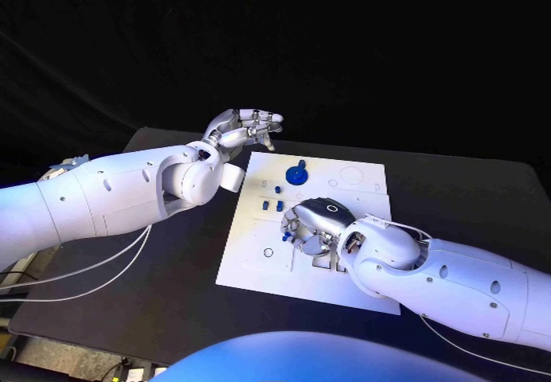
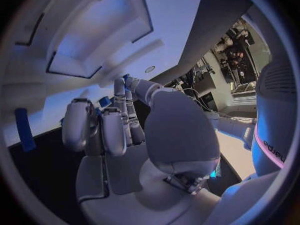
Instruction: Assemble the parts on the task board
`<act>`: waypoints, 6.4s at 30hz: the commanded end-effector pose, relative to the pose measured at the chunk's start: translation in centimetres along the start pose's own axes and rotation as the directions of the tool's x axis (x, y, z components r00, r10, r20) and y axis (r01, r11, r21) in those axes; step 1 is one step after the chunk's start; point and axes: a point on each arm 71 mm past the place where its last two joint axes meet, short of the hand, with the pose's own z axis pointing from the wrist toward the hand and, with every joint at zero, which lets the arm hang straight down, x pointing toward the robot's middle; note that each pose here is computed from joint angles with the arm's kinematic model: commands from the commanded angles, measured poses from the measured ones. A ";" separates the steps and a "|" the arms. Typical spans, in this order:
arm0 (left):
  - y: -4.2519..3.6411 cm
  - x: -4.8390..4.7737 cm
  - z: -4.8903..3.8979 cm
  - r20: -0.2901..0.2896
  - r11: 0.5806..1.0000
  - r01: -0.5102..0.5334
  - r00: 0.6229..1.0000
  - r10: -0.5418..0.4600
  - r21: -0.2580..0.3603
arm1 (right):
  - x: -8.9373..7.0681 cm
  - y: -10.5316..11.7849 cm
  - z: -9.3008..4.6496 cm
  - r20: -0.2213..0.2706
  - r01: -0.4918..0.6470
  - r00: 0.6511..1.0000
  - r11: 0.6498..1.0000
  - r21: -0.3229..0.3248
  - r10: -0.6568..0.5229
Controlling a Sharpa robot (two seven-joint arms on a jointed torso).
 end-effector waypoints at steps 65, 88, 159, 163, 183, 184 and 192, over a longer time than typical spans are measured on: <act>0.11 -0.20 -0.04 -0.008 1.000 0.002 1.000 -0.002 -0.007 | -6.5 -9.5 -5.8 -0.039 0.062 0.998 0.976 0.210 -0.055; 0.15 -0.24 -0.04 -0.012 1.000 0.004 1.000 -0.004 -0.012 | -5.4 -9.0 -4.8 0.001 0.015 1.000 0.980 0.199 -0.015; 0.51 0.01 0.46 -0.018 1.000 0.006 1.000 -0.007 -0.020 | -4.4 1.2 -1.9 0.104 -0.254 0.962 0.967 -0.012 0.254; 0.56 0.17 0.54 -0.021 1.000 0.008 1.000 -0.008 -0.020 | -2.9 2.3 -0.9 0.070 -0.276 0.958 0.961 -0.031 0.277; 0.60 0.42 0.60 -0.029 1.000 0.010 1.000 -0.010 -0.022 | 0.6 3.0 0.5 -0.016 -0.219 0.976 0.974 -0.047 0.219; 0.60 0.41 0.59 -0.028 1.000 0.009 1.000 -0.010 -0.022 | 0.7 3.0 0.5 -0.023 -0.218 0.976 0.975 -0.047 0.217; 0.59 0.38 0.58 -0.028 1.000 0.007 1.000 -0.008 -0.022 | 1.1 3.1 0.5 -0.053 -0.207 0.977 0.977 -0.043 0.205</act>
